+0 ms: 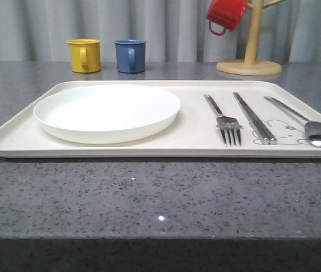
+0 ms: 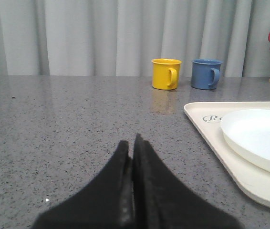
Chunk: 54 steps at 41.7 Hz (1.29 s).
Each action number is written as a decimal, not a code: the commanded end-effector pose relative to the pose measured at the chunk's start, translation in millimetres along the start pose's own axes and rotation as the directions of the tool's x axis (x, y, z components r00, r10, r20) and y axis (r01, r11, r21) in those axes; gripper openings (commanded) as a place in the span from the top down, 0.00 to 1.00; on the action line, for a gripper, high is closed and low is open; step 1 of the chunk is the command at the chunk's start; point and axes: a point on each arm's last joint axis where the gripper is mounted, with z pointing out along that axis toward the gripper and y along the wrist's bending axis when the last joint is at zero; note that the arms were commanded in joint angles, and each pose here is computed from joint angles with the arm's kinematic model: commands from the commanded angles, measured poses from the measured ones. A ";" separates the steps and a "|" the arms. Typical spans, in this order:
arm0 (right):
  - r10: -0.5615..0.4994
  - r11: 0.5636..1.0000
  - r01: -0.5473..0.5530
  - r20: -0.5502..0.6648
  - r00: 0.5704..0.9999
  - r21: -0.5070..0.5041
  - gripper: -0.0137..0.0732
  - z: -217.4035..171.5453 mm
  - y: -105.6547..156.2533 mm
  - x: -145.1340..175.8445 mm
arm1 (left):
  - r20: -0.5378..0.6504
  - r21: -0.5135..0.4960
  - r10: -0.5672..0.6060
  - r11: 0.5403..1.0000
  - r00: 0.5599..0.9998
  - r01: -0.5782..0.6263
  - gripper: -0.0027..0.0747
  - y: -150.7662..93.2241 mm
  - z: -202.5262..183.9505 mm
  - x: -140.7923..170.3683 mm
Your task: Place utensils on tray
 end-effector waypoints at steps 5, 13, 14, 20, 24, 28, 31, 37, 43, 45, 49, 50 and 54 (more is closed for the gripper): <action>0.021 1.000 -0.023 0.127 0.992 0.012 0.92 -2.1 -1.2 -10.8 | 0.083 -0.005 -0.012 1.000 0.996 0.013 0.99 0.5 -1.3 -2.2; 0.064 0.998 -0.065 0.138 0.988 0.005 0.92 -2.2 -1.1 -11.5 | 0.083 -0.005 -0.012 1.000 0.996 0.013 0.99 0.5 -1.3 -2.2; 0.065 0.998 -0.066 0.138 0.988 0.005 0.92 -2.2 -1.1 -11.5 | 0.083 -0.005 -0.012 1.000 0.996 0.013 0.99 0.5 -1.3 -2.2; 0.060 0.998 -0.060 0.142 0.988 -0.003 0.92 -2.2 -0.6 -11.9 | 0.083 -0.005 -0.012 1.000 0.996 0.013 0.99 0.5 -1.3 -2.2; 0.046 0.999 -0.044 0.142 0.989 -0.016 0.92 -2.2 0.2 -12.0 | 0.083 -0.005 -0.012 1.000 0.996 0.013 0.99 0.5 -1.3 -2.2; 0.043 0.999 -0.041 0.146 0.988 -0.016 0.92 -2.3 0.2 -12.4 | 0.083 -0.005 -0.012 1.000 0.996 0.013 0.99 0.5 -1.3 -2.2; 0.049 0.999 -0.047 0.159 0.986 -0.017 0.92 -2.4 0.2 -13.5 | 0.083 -0.005 -0.012 1.000 0.996 0.013 0.99 0.5 -1.3 -2.2; 0.057 0.998 -0.054 0.180 0.982 -0.020 0.92 -2.8 0.2 -15.4 | 0.083 -0.005 -0.012 1.000 0.996 0.013 0.99 0.5 -1.3 -2.2; 0.065 0.998 -0.063 0.177 0.982 -0.020 0.92 -2.7 0.1 -15.2 | 0.083 -0.005 -0.012 1.000 0.996 0.013 0.99 0.5 -1.3 -2.2; 0.065 0.998 -0.063 0.177 0.982 -0.020 0.92 -2.7 0.1 -15.2 | 0.083 -0.005 -0.012 1.000 0.996 0.013 0.99 0.5 -1.3 -2.2; 0.065 0.998 -0.063 0.177 0.982 -0.020 0.92 -2.7 0.1 -15.5 | 0.083 -0.005 -0.012 1.000 0.996 0.013 0.99 0.5 -1.3 -2.2; 0.065 0.998 -0.063 0.177 0.982 -0.020 0.92 -2.7 0.1 -15.5 | 0.083 -0.005 -0.012 1.000 0.996 0.013 0.99 0.5 -1.3 -2.2; 0.065 0.998 -0.063 0.177 0.982 -0.020 0.92 -2.7 0.1 -15.5 | 0.083 -0.005 -0.012 1.000 0.996 0.013 0.99 0.5 -1.3 -2.2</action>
